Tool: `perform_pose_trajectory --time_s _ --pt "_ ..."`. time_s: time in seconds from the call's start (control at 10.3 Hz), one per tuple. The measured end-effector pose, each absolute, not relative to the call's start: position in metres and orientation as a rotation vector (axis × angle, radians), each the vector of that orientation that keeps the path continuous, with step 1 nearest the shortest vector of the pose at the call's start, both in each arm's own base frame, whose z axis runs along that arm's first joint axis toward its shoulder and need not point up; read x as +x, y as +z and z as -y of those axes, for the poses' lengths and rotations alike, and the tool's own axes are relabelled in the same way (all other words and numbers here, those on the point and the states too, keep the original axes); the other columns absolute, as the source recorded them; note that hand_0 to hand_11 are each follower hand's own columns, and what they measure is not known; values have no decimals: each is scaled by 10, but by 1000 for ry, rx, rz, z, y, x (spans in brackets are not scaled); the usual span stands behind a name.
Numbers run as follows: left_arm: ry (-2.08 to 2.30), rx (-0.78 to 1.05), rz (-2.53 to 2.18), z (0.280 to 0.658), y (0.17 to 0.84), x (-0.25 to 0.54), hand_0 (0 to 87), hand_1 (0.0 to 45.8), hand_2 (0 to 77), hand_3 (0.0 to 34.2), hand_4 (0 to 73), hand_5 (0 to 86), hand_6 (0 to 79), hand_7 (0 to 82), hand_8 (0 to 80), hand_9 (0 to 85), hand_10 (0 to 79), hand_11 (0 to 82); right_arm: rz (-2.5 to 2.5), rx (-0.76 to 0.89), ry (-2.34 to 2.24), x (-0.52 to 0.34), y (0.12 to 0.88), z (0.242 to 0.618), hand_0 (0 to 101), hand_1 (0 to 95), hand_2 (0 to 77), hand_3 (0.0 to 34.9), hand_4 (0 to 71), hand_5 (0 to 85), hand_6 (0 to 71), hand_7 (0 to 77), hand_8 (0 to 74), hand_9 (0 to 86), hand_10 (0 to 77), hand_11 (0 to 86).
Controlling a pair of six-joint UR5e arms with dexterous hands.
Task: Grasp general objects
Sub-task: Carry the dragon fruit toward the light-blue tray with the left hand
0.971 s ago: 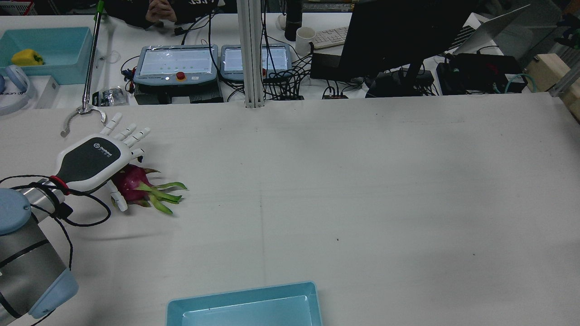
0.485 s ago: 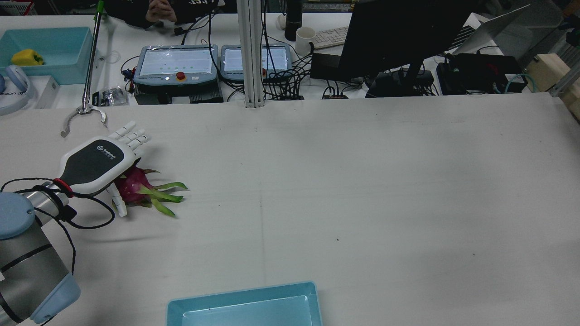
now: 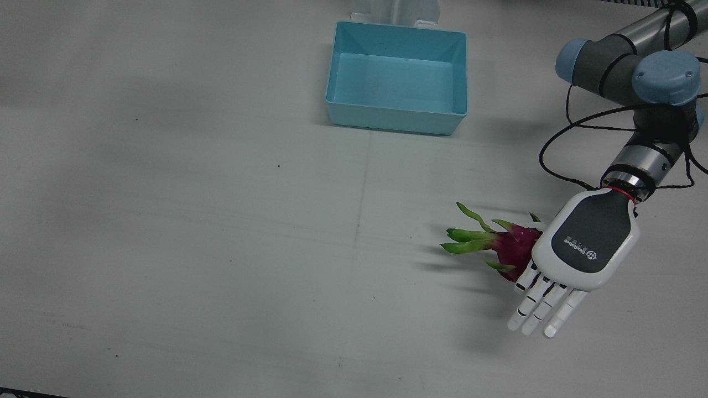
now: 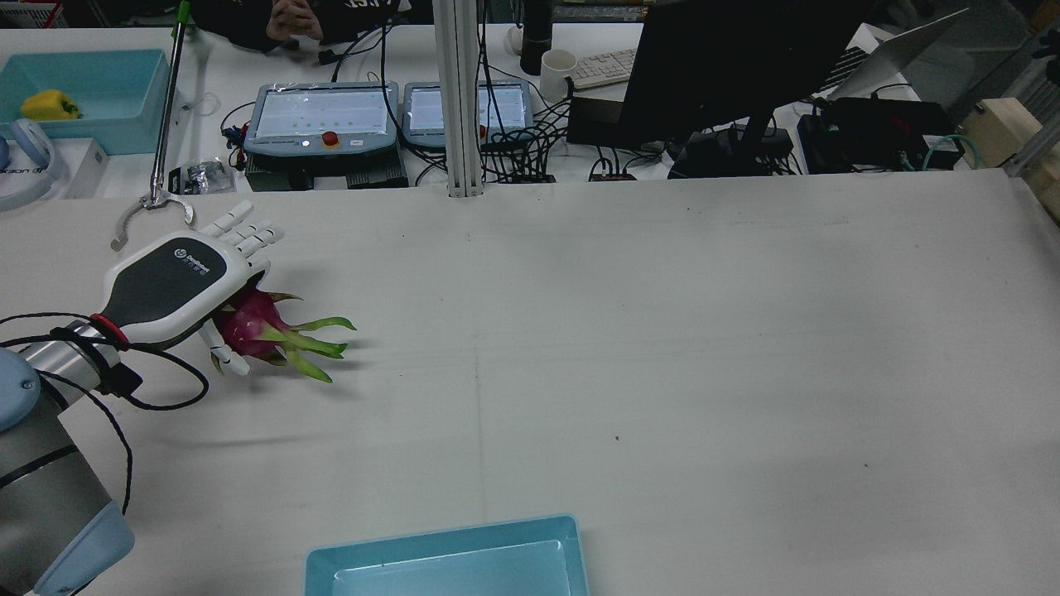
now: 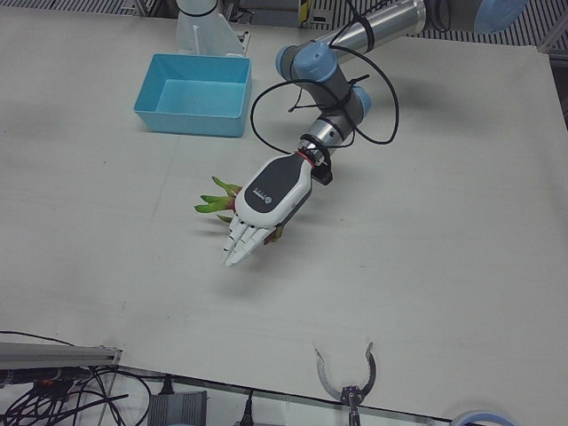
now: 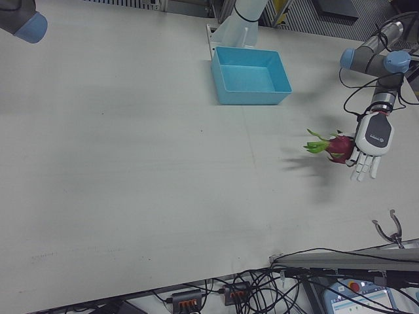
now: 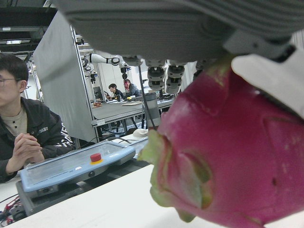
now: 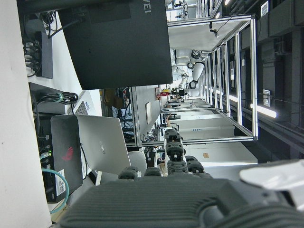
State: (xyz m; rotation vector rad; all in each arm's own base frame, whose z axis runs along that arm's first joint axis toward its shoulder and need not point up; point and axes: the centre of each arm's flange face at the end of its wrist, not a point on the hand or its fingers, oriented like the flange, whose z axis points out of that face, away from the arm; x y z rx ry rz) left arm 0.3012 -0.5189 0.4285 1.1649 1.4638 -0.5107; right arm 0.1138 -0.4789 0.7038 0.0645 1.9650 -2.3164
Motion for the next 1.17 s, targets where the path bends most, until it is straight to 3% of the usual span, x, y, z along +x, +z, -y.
perform_pose_trajectory --time_s 0.29,0.39,0.68,0.78,1.07,1.17 --pt "-522 1007 -1718 497 402 253 446 0 245 0 153 605 87 153 164 65 5 11 -1965 65 -2317 114 704 479 0 82 16 0 0 0 0 0 0 5 0 5" --pt "-524 947 -1789 497 395 235 402 0 251 0 158 605 87 158 175 76 5 11 -1966 65 -2316 114 704 479 1 82 16 0 0 0 0 0 0 5 0 5" --pt "-550 750 -1970 486 370 214 384 0 256 0 158 605 98 158 185 93 11 16 -1965 65 -2317 114 704 479 1 82 16 0 0 5 0 0 0 5 0 5" --pt "-543 699 -2015 479 360 216 401 0 262 0 158 605 109 180 191 98 16 55 -1965 65 -2317 114 704 479 1 82 16 0 0 5 0 0 0 5 0 5" --pt "-496 590 -2114 449 329 242 459 0 262 0 158 605 109 185 191 98 16 60 -1965 64 -2316 114 704 479 0 82 16 0 0 0 0 0 0 5 0 5" --pt "-485 558 -2137 438 323 256 510 0 273 0 158 611 142 229 207 114 22 65 -1965 65 -2317 114 704 479 1 82 16 0 0 0 0 0 0 5 0 5"
